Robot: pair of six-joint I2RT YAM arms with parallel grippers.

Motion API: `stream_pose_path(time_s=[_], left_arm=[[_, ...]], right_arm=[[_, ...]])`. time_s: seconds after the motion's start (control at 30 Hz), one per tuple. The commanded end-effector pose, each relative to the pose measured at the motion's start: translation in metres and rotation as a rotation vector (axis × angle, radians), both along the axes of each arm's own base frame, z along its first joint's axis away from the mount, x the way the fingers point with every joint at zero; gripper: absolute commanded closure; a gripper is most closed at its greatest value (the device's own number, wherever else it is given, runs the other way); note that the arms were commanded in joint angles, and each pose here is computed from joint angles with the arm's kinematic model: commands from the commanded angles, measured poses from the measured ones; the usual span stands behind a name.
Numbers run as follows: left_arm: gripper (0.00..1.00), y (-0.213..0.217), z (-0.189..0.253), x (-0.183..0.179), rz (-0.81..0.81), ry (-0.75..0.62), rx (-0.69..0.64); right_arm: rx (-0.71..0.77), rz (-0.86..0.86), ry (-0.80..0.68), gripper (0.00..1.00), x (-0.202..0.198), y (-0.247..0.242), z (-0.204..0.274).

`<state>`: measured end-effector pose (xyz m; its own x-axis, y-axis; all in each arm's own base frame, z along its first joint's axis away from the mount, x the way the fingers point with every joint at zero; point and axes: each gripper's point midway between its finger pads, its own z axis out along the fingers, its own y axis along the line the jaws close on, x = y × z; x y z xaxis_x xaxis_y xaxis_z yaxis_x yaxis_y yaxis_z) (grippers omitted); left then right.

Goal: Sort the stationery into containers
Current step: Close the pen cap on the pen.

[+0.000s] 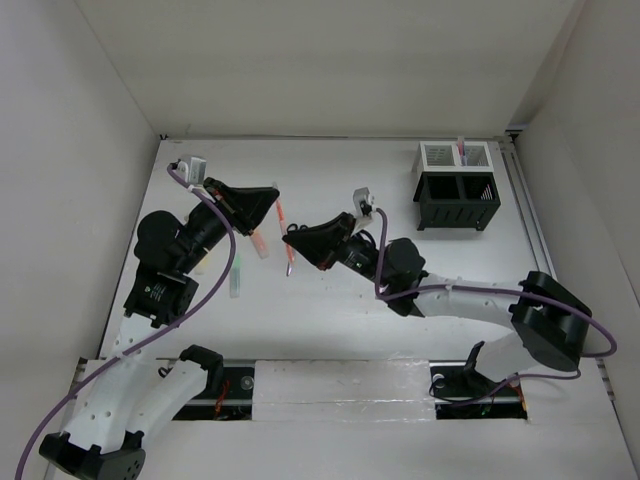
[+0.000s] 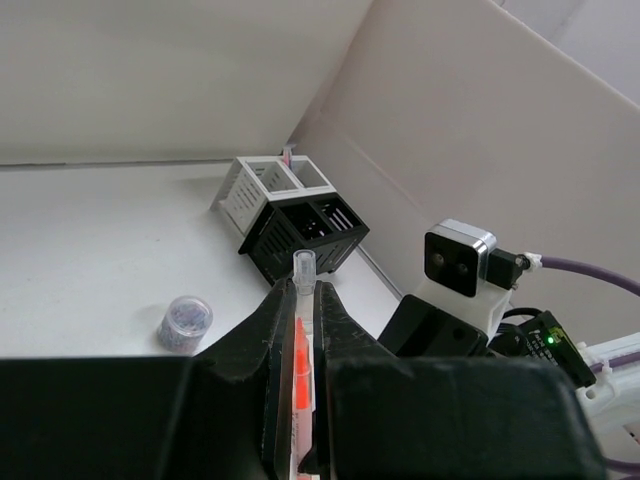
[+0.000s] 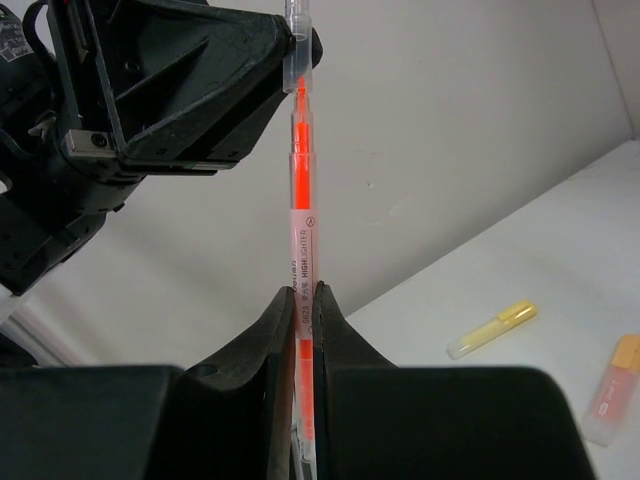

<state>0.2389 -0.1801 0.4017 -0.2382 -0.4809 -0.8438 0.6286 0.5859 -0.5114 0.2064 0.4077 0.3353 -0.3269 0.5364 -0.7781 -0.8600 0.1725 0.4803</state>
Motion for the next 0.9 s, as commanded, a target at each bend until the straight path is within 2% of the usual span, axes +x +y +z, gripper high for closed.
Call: stream_pose_path(time_s=[0.0, 0.87], left_arm=[[1.00, -0.004, 0.009, -0.007, -0.037, -0.054, -0.015], [1.00, -0.009, -0.002, 0.002, -0.022, -0.037, 0.062]], right_arm=[[0.075, -0.005, -0.054, 1.00, -0.002, 0.001, 0.034], [0.113, -0.023, -0.054, 1.00, -0.007, -0.025, 0.069]])
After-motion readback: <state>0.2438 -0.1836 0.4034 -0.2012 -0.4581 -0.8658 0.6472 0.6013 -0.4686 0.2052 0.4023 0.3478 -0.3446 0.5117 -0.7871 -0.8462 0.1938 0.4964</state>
